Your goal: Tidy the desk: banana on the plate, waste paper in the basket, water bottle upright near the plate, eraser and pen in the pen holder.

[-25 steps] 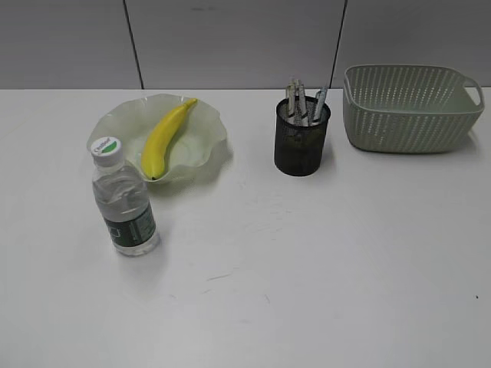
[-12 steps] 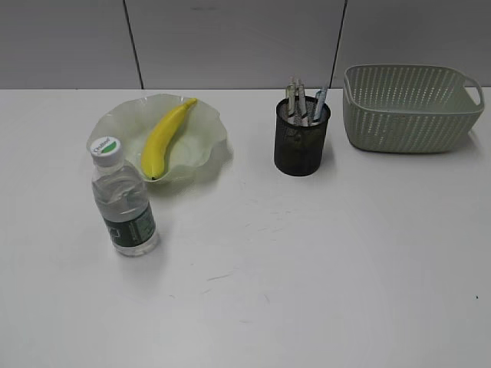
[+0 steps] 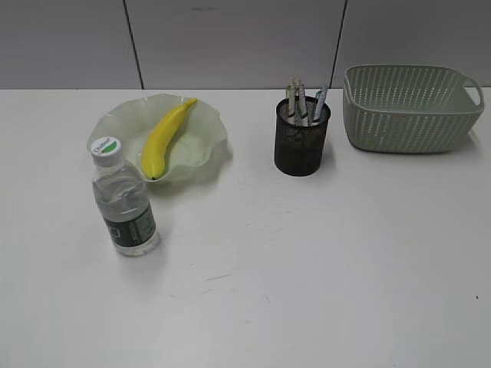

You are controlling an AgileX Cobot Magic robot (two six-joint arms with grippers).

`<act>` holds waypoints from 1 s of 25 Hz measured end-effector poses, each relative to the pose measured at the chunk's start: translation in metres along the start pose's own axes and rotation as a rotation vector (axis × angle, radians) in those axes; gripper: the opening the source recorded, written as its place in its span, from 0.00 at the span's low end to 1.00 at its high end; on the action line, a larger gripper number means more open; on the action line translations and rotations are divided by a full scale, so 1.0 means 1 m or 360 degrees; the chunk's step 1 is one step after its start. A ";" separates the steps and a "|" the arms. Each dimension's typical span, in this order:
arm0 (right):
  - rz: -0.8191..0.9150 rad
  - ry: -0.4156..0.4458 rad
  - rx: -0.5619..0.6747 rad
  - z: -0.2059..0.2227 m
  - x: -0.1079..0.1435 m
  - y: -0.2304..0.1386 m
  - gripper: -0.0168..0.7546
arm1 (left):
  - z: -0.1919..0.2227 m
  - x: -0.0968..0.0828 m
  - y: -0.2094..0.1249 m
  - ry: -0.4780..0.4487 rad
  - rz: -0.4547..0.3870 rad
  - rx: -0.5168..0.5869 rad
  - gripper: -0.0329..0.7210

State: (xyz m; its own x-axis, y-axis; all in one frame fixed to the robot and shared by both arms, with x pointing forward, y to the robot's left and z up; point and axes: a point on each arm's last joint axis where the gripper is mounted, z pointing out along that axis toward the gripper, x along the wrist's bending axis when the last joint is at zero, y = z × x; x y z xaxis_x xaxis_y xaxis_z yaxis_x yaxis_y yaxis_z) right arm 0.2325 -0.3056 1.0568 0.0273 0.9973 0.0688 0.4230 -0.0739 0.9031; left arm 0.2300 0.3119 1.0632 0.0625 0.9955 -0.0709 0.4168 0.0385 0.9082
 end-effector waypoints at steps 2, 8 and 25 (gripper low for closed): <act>-0.0027 0.0021 0.0003 0.000 0.001 0.000 0.34 | 0.000 0.000 0.000 -0.0001 -0.0001 0.0000 0.37; -0.0140 0.0121 0.0009 0.000 0.007 -0.001 0.34 | 0.000 0.000 0.000 -0.0001 -0.0001 0.0000 0.37; -0.0149 0.0134 0.0008 0.000 0.008 -0.001 0.34 | 0.000 -0.001 0.000 -0.0011 0.0001 0.0002 0.37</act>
State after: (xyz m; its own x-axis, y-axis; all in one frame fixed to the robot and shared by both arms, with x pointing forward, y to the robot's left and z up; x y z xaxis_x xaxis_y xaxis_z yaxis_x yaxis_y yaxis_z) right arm 0.2320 -0.2979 1.0568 -0.0889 0.9958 0.0198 0.4245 0.0199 0.9052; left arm 0.2299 0.3113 1.0631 0.0686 0.9949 -0.0733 0.4178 0.0380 0.9077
